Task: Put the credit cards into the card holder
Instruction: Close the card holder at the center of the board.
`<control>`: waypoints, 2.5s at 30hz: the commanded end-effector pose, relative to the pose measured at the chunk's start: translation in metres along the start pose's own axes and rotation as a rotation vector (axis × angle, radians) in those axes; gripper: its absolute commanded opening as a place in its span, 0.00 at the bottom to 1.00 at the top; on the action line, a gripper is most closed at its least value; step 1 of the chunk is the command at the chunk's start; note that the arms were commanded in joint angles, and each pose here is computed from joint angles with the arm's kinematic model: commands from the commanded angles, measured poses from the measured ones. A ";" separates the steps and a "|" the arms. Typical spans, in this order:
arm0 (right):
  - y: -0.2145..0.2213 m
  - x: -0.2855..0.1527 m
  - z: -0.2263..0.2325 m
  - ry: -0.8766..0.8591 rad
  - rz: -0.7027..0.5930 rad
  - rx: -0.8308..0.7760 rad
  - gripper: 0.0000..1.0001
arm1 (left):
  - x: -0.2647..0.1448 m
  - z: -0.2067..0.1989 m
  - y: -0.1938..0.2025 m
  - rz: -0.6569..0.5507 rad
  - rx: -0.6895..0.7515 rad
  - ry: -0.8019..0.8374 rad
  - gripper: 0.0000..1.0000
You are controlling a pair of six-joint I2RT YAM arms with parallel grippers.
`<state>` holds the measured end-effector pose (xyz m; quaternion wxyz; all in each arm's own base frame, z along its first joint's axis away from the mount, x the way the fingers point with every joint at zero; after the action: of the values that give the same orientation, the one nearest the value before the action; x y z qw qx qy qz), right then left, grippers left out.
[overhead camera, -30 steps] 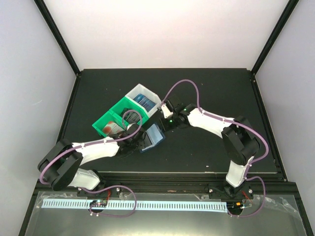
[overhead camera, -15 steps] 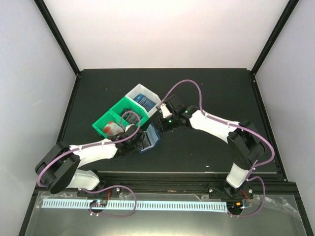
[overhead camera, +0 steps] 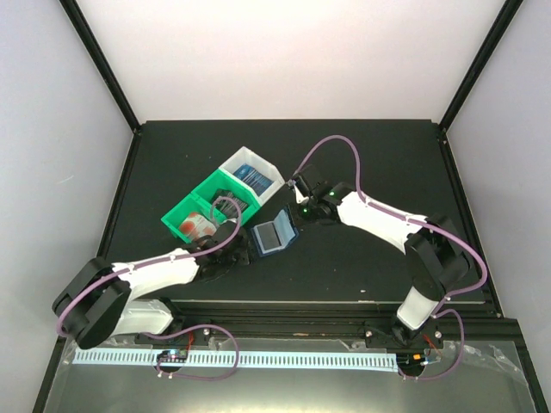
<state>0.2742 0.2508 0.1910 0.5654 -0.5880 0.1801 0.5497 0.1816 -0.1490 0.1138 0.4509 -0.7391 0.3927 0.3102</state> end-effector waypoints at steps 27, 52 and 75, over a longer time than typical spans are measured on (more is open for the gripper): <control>0.002 0.020 0.068 -0.393 0.067 -0.015 0.14 | 0.041 -0.003 0.001 0.139 0.019 -0.106 0.18; 0.001 -0.040 0.024 -0.229 -0.281 0.084 0.40 | 0.008 0.013 0.000 -0.009 -0.023 -0.088 0.17; 0.007 0.044 -0.029 -0.183 0.012 0.086 0.37 | 0.020 0.014 0.002 0.057 -0.004 -0.155 0.20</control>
<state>0.2986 0.2203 0.1266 0.6006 -0.5318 0.2396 0.5468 0.1906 -0.1478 0.1016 0.4611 -0.7263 0.3758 0.3446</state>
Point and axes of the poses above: each gripper's point midway between its finger pads, its own x axis out along the fingers, its own z axis along the line the jaws close on, y = z × x, the point moved 10 cm from there along -x, back along the fingers, and after that the axes turned 2 degrees about -x, right-handed, at the moved point
